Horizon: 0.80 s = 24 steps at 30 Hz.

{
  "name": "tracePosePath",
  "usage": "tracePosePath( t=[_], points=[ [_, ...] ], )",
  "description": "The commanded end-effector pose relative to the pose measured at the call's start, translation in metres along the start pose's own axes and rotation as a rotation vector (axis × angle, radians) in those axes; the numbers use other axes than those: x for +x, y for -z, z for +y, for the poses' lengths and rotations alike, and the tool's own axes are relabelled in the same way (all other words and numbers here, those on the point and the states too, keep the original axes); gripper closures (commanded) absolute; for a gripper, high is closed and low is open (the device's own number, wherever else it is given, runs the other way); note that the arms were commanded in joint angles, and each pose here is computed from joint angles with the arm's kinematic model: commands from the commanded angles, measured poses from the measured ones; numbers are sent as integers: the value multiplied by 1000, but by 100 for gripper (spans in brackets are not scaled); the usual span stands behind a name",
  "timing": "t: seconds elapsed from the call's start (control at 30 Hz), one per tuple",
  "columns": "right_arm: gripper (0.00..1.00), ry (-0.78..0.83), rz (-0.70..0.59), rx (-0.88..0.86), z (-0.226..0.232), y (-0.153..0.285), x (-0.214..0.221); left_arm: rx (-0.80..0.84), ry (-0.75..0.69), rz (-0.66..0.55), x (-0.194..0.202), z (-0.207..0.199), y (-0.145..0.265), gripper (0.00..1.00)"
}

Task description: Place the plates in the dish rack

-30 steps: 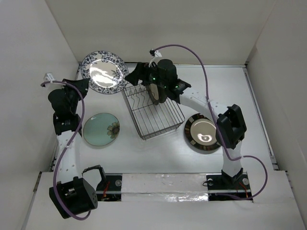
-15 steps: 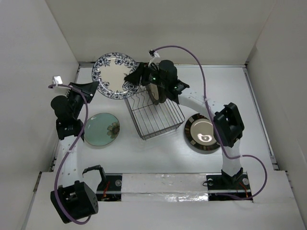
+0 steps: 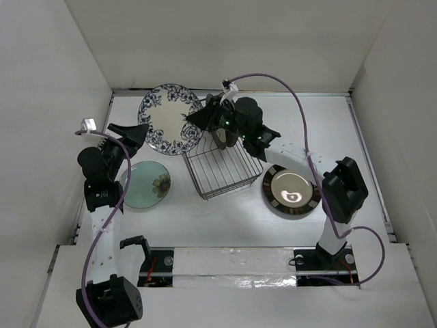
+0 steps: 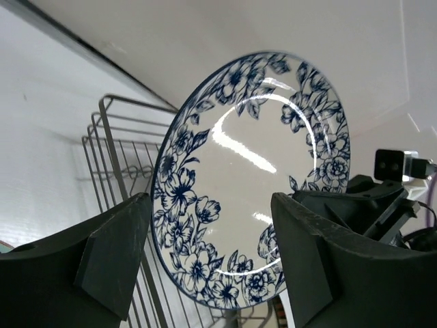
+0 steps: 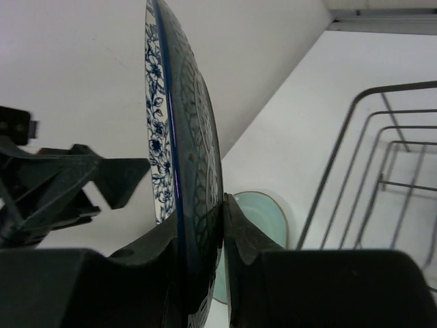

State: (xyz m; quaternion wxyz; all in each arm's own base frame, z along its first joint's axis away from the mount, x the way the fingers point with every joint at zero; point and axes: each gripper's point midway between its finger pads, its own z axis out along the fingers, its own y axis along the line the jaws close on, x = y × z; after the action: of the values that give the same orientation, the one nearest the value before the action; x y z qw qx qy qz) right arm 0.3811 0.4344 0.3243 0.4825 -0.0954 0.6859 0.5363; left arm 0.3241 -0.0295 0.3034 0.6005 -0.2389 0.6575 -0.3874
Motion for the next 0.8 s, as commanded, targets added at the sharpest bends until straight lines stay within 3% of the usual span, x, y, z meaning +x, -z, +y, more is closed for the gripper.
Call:
tracePosePath(
  t=[0.0, 0.2, 0.4, 0.53, 0.77],
  points=[
    [100, 155, -254, 92, 22, 24, -82, 67, -148, -141, -36, -39, 12, 32],
    [100, 341, -371, 435, -3, 53, -117, -29, -233, -111, -20, -9, 6, 31],
    [100, 522, -353, 687, -38, 55, -122, 61, -245, -2, 8, -23, -1, 46],
    [100, 606, -350, 764, -42, 52, -125, 84, -247, 45, 17, -28, -6, 58],
    [100, 734, -313, 832, -45, 40, -120, 96, -228, 84, 26, -27, -10, 62]
  ],
)
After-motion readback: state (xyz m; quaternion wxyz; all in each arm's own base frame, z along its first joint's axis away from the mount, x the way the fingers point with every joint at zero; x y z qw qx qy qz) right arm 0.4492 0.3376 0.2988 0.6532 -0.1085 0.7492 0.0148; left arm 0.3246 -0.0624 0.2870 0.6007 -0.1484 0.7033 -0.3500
